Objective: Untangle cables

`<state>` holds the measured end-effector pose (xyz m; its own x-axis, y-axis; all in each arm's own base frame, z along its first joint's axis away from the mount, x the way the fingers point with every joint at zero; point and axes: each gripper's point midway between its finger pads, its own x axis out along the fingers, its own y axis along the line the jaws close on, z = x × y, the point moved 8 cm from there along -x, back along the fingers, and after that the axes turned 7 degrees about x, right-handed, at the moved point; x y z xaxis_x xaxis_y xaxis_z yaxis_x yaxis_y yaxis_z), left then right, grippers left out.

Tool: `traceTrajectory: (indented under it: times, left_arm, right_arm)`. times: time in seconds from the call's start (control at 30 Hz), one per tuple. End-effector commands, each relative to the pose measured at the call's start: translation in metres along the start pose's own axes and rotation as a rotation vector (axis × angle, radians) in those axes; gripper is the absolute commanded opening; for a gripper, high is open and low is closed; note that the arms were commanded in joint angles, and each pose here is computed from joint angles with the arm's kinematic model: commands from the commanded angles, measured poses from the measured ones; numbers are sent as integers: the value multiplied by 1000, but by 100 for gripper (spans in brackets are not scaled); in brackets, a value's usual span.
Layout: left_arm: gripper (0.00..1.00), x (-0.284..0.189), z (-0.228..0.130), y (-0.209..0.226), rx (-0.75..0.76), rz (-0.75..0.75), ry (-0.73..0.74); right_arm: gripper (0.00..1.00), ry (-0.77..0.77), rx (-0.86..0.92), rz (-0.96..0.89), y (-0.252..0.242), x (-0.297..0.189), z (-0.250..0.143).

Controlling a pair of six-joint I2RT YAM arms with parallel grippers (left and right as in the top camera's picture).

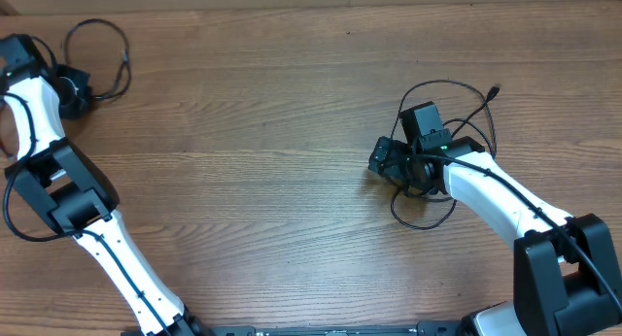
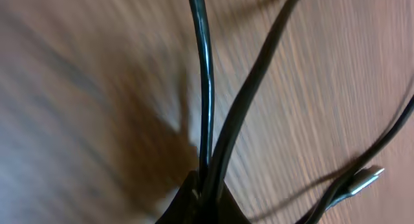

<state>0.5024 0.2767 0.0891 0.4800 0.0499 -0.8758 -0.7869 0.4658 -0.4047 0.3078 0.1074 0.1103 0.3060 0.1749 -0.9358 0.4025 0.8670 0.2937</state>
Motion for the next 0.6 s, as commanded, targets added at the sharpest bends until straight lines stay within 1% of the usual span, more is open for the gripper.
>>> traceTrajectory:
  times: [0.0, 0.07, 0.17, 0.2, 0.23, 0.3, 0.37, 0.4, 0.57]
  left_arm:
    - [4, 0, -24, -40, 98, -215, 123]
    - [5, 1, -31, -46, 132, -222, 142]
    - [20, -2, -36, -50, 142, -225, 160]
    - [45, -10, -35, -54, 145, -249, 162]
    - [60, -16, -33, -57, 147, -264, 157]
    - [76, -34, -26, -63, 151, -286, 139]
    - [97, -57, -21, -69, 157, -285, 111]
    - [100, -68, -19, -71, 160, -278, 96]
    - [100, -138, -19, -83, 232, -209, 0]
  right_arm:
    - [100, 6, -7, -11, -1, 3, -2]
    - [100, 7, -7, -12, -1, 3, -2]
    - [100, 13, -7, -18, -2, 3, -3]
    - [100, 19, -7, -23, -3, 3, -4]
    - [100, 21, -6, -26, -4, 3, -5]
    - [100, 22, -6, -28, -4, 3, -5]
    - [100, 22, -6, -27, -4, 4, -5]
    - [100, 22, -6, -27, -4, 4, -5]
    - [100, 33, -7, 0, -1, 4, -5]
